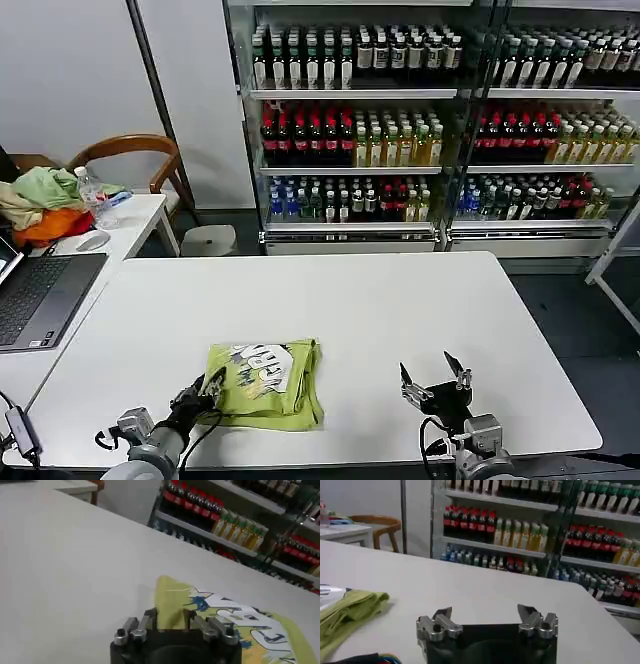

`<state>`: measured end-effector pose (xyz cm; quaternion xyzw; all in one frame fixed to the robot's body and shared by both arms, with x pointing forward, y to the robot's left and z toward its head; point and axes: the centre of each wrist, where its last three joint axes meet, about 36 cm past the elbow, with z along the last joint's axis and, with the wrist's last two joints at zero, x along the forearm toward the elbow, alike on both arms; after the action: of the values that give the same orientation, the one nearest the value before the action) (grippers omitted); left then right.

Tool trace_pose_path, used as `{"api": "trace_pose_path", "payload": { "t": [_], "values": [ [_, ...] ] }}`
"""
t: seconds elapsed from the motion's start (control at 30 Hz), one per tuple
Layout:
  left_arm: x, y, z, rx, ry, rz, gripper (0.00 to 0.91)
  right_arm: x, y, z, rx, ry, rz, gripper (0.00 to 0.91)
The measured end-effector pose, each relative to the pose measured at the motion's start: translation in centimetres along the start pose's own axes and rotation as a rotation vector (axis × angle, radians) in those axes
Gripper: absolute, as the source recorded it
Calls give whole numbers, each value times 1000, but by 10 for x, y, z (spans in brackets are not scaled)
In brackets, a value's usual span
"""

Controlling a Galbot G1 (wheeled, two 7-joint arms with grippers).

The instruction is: Fold and organize the clothes.

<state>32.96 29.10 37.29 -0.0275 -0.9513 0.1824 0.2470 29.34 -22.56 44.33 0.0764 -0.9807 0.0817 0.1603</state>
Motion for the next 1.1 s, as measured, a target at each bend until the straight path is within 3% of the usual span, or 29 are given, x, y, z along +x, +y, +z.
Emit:
{"api": "trace_pose_path", "payload": {
  "t": [0.2, 0.37, 0.77, 0.93, 1.1],
  "values": [
    [-1, -3, 1, -4, -6, -2, 40, -1, 0, -1, 1, -4, -1, 907],
    [1, -4, -13, -47, -35, -18, 40, -2, 0, -2, 3, -8, -2, 907],
    [31, 27, -86, -136, -79, -180, 40, -7, 0, -2, 9, -10, -9, 907],
    [54, 50, -122, -226, -98, -277, 40, -9, 2, -3, 7, -15, -17, 907],
    [70, 47, -151, -345, -136, -315, 81, -8, 3, -3, 6, -16, -19, 907]
  ]
}}
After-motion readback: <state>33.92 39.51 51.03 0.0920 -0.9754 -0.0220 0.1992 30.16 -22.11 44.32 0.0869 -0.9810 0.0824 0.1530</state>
